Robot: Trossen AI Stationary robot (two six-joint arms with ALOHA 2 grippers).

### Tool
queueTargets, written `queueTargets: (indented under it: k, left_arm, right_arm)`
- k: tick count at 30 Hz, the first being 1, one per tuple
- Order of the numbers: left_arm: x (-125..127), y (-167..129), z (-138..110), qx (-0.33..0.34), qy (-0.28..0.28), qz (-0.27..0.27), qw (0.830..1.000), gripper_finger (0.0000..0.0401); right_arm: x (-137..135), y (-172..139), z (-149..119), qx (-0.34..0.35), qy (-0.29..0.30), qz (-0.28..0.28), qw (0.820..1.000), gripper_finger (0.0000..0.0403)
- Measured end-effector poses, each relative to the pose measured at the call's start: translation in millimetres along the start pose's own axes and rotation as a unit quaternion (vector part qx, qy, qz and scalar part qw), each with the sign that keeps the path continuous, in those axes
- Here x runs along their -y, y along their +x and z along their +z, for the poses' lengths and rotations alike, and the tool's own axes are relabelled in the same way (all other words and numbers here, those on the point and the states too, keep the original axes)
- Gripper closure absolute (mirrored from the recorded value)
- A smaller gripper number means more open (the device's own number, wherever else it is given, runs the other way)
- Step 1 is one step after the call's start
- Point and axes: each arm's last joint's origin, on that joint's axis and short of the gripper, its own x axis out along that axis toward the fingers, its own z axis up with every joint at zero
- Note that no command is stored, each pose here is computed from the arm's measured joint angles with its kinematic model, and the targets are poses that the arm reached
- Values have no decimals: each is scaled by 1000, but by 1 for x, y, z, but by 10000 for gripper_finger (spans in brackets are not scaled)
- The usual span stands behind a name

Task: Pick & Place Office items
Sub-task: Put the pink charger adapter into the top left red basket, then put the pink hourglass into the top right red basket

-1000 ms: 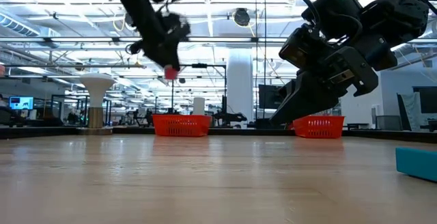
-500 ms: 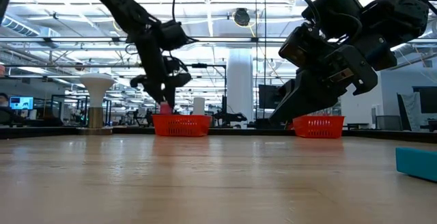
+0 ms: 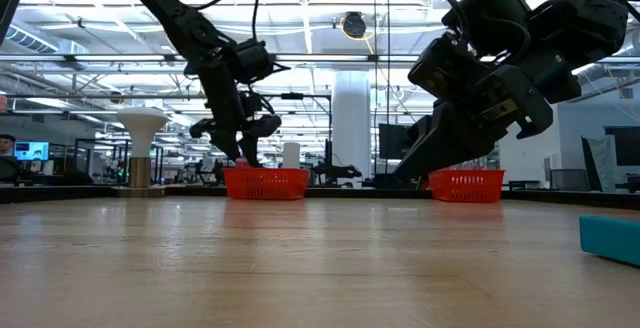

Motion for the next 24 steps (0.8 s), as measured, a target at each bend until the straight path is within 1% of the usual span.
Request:
queueTargets:
  k: [4,9,10,14,15,17,20,24]
  left_arm:
    - [-3,4,-7,0,-10,5,1000,266]
    - [-2,6,-10,1,-13,-13,1000,264]
    - [-1,6,-10,1,-12,-13,1000,251]
    - [0,4,-11,-1,-8,-16,1000,171]
    - [0,4,-11,-2,-8,-16,1000,158]
    - [0,1,-11,-7,-5,-15,1000,148]
    - [0,-10,-6,7,-1,-22,1000,162]
    - [7,-39,-5,23,23,-39,999,215]
  right_arm:
    - [0,0,0,0,0,0,1000,401]
    - [0,0,0,0,0,0,1000,401]
    - [0,0,0,0,0,0,1000,401]
    - [0,0,0,0,0,0,1000,401]
    - [0,0,0,0,0,0,1000,401]
    - [0,0,0,0,0,1,1000,401]
    - [0,0,0,0,0,1,1000,401]
    - [-2,0,0,0,-5,3,1000,401]
